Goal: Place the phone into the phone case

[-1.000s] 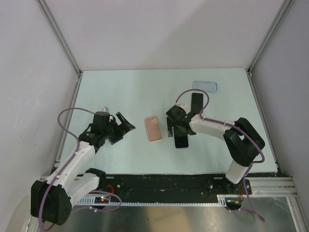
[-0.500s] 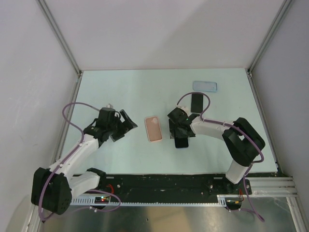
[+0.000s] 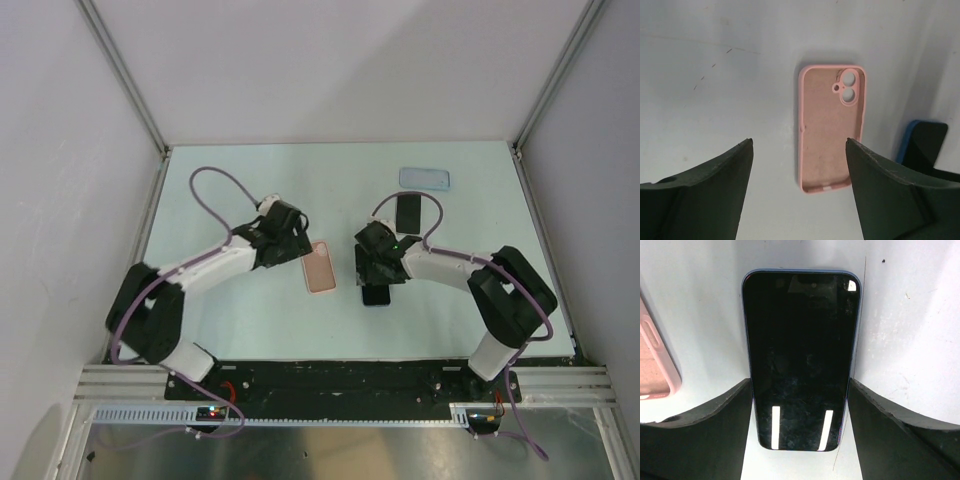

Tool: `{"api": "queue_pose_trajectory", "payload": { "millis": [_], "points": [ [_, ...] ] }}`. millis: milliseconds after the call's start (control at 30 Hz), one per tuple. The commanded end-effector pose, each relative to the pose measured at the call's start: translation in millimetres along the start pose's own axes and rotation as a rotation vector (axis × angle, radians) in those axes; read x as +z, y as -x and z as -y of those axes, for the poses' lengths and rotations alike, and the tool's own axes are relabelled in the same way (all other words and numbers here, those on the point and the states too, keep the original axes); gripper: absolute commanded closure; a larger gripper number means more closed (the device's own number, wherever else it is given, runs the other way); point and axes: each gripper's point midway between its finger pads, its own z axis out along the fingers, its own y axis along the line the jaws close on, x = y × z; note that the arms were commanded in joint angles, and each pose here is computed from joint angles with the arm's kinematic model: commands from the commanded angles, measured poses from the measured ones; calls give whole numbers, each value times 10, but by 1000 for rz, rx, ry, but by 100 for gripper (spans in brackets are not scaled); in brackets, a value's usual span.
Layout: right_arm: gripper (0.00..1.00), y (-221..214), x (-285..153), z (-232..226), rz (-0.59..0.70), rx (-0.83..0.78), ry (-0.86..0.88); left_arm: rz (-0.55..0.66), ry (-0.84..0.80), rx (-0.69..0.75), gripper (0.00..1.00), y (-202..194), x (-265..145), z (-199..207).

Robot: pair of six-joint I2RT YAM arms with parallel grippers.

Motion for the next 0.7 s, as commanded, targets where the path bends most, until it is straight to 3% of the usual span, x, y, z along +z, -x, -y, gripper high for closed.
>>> {"api": "queue_pose_trajectory", "payload": {
  "millis": [0,267,467,667],
  "points": [
    [54,-42,-94,-96,-33,34,117,39,86,104,24,53,256,41],
    [54,14,-200,-130,-27,48,179,-3,150,167,37,-72,591,55],
    [55,31,-222,-167,-27,50,205,-41,159,123,50,-209,678,51],
    [55,63,-229,-241,-20,52,242,-56,172,12,74,-342,624,-33]
  ]
}}
